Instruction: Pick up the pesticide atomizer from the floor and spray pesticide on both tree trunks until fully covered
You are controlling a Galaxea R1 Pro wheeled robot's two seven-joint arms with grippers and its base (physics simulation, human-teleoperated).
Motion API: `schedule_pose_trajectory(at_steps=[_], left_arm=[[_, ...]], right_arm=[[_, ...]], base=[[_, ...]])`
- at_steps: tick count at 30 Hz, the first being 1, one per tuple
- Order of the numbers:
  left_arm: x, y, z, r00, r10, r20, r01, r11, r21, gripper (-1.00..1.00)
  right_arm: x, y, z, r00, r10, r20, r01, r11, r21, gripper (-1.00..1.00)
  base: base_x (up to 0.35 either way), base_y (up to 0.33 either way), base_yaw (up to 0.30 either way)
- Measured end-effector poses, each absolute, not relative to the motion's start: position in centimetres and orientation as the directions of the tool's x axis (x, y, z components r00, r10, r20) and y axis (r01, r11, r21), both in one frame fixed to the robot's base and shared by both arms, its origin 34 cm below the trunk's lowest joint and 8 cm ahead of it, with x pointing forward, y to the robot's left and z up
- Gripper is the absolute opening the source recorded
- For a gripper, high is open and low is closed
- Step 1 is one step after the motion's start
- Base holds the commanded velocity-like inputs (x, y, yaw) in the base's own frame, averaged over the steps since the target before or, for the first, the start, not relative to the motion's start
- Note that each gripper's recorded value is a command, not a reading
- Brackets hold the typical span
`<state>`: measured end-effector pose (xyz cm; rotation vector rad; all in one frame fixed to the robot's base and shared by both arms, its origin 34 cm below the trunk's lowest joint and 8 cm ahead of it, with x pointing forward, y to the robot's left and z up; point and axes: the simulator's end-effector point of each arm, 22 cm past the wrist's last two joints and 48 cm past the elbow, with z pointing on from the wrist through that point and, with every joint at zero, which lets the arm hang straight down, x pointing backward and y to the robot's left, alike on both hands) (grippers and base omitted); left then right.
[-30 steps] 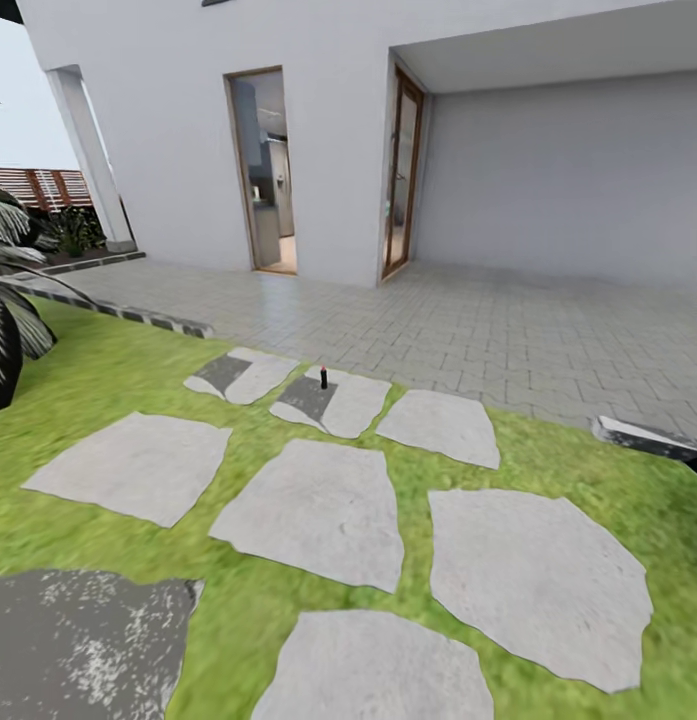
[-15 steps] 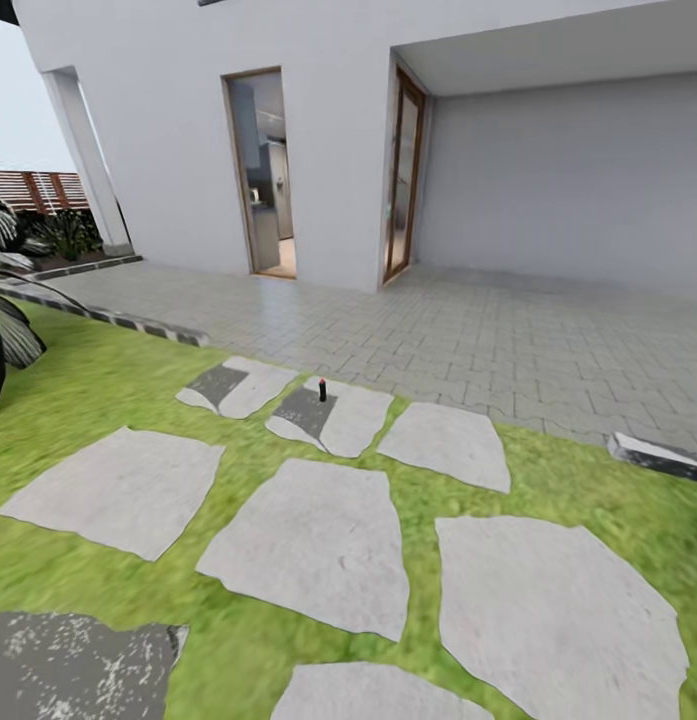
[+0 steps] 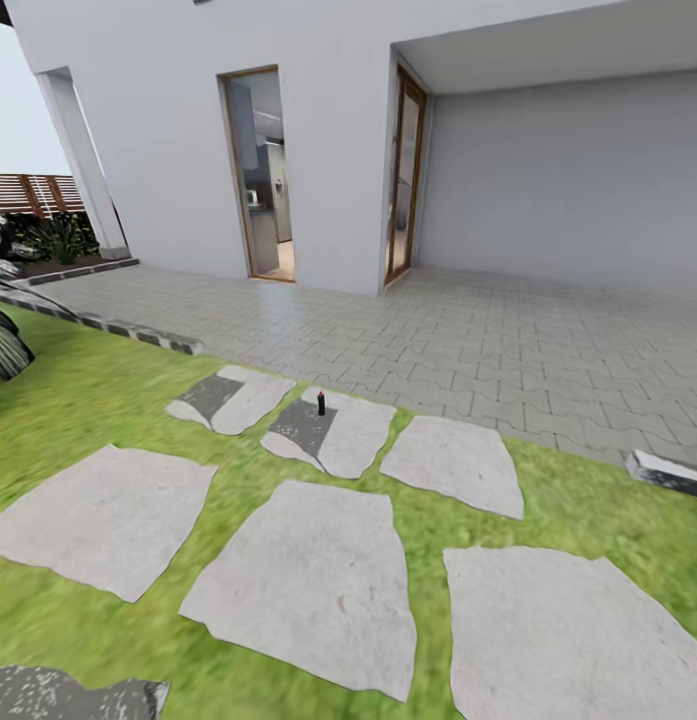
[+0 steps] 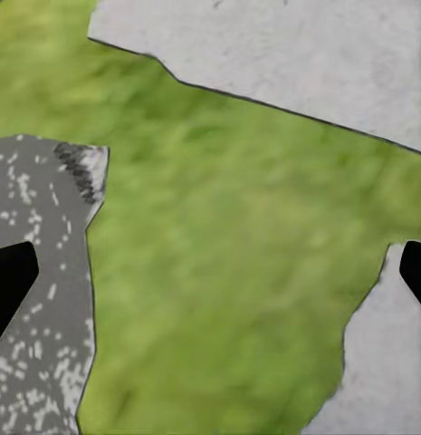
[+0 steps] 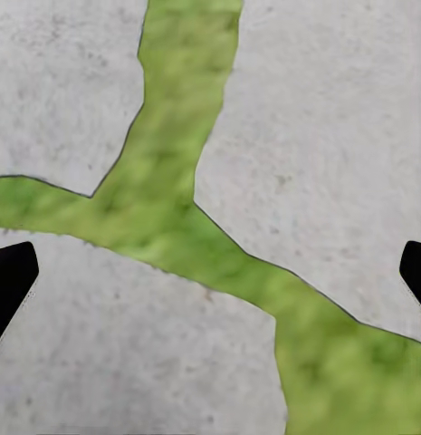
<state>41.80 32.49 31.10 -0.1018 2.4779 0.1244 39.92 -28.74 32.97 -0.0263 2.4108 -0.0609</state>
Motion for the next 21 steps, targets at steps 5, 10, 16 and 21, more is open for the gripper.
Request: schedule_pose_trajectory(at_steps=[5, 10, 16, 21], left_arm=[[41.80, 32.49, 31.10, -0.788, -0.043, -0.615, -0.104, 0.992, 0.064, 1.00], [41.80, 32.48, 31.10, -0.788, -0.043, -0.614, -0.104, 0.993, 0.064, 1.00], [41.80, 32.49, 31.10, -0.788, -0.043, -0.614, -0.104, 0.992, 0.064, 1.00], [41.80, 32.48, 31.10, -0.788, -0.043, -0.614, -0.104, 0.993, 0.064, 1.00]], right_arm=[[39.92, -28.72, 32.96, -0.745, -0.036, -0.666, -0.002, 0.999, -0.051, 1.00], [39.92, -28.73, 32.97, -0.745, -0.036, -0.666, -0.002, 0.999, -0.051, 1.00], [39.94, -28.74, 32.98, -0.745, -0.036, -0.666, -0.002, 0.999, -0.051, 1.00], [39.95, -28.73, 32.99, -0.745, -0.036, -0.667, -0.002, 0.999, -0.051, 1.00]], base=[[0.339, 0.000, 0.000], [0.339, 0.000, 0.000], [0.339, 0.000, 0.000], [0.339, 0.000, 0.000]])
